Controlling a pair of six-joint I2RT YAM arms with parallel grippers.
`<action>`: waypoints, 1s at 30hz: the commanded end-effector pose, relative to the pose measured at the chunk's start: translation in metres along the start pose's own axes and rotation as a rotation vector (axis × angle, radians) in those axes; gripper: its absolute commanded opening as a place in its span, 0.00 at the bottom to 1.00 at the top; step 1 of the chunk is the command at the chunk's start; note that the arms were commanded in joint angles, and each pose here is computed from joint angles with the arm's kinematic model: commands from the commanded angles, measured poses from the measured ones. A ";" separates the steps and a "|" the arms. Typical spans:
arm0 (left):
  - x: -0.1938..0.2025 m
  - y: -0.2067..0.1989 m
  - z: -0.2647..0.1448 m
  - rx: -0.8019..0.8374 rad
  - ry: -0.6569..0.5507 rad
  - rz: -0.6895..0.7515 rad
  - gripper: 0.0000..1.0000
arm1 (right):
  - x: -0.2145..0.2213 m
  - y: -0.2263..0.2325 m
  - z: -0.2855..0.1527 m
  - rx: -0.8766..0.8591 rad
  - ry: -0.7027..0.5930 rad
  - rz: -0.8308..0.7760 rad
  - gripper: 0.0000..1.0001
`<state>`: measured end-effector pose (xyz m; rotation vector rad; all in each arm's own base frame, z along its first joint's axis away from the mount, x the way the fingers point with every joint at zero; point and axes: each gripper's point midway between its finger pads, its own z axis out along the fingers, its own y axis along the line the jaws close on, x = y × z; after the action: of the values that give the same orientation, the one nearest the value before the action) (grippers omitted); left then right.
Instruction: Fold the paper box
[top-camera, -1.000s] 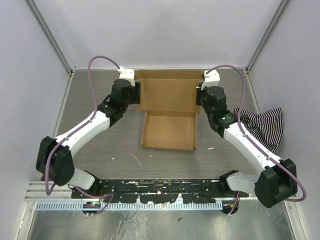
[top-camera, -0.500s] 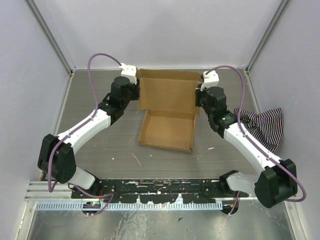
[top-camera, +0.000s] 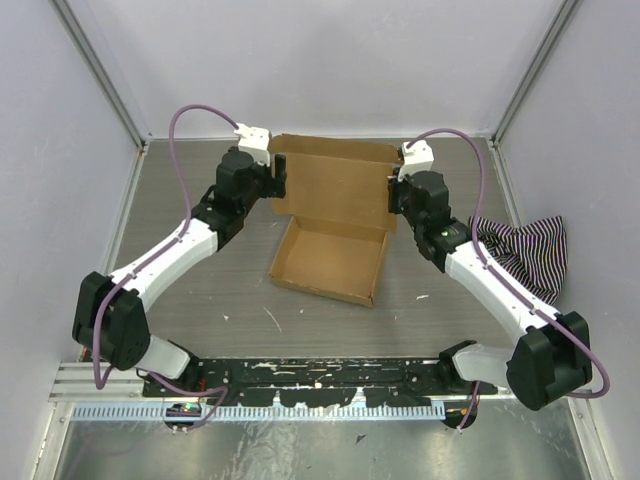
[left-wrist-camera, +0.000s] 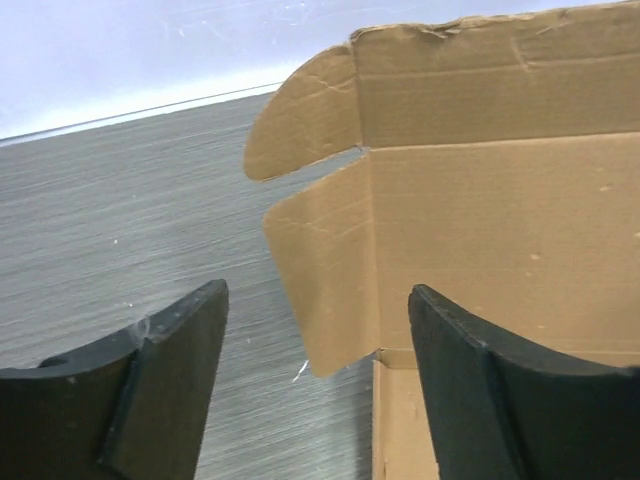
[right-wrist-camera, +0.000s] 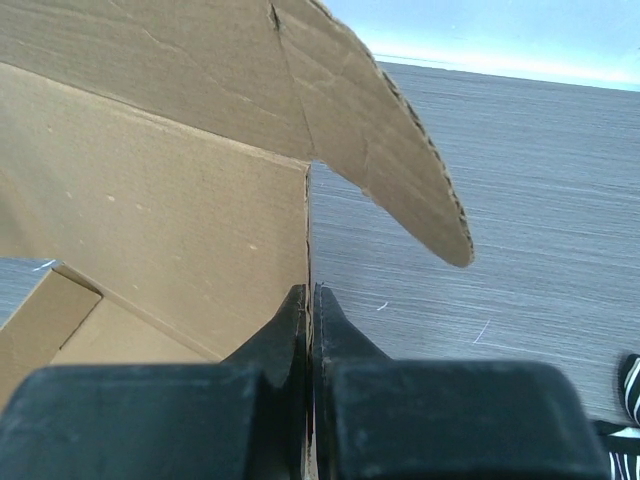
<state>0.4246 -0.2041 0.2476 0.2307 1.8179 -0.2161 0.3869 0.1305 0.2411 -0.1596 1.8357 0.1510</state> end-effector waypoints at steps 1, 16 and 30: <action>-0.008 0.029 0.009 -0.020 -0.017 -0.037 0.83 | -0.041 0.005 -0.004 -0.020 -0.101 0.004 0.01; -0.015 0.020 0.028 0.476 -0.038 -0.224 0.73 | -0.041 0.019 0.001 -0.104 -0.070 -0.015 0.01; -0.012 0.017 0.030 0.460 -0.032 -0.226 0.41 | -0.035 0.023 0.007 -0.123 -0.028 -0.020 0.01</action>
<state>0.4583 -0.1887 0.2151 0.3069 1.8386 -0.7867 0.3897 0.1507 0.2421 -0.2594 1.8660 0.2300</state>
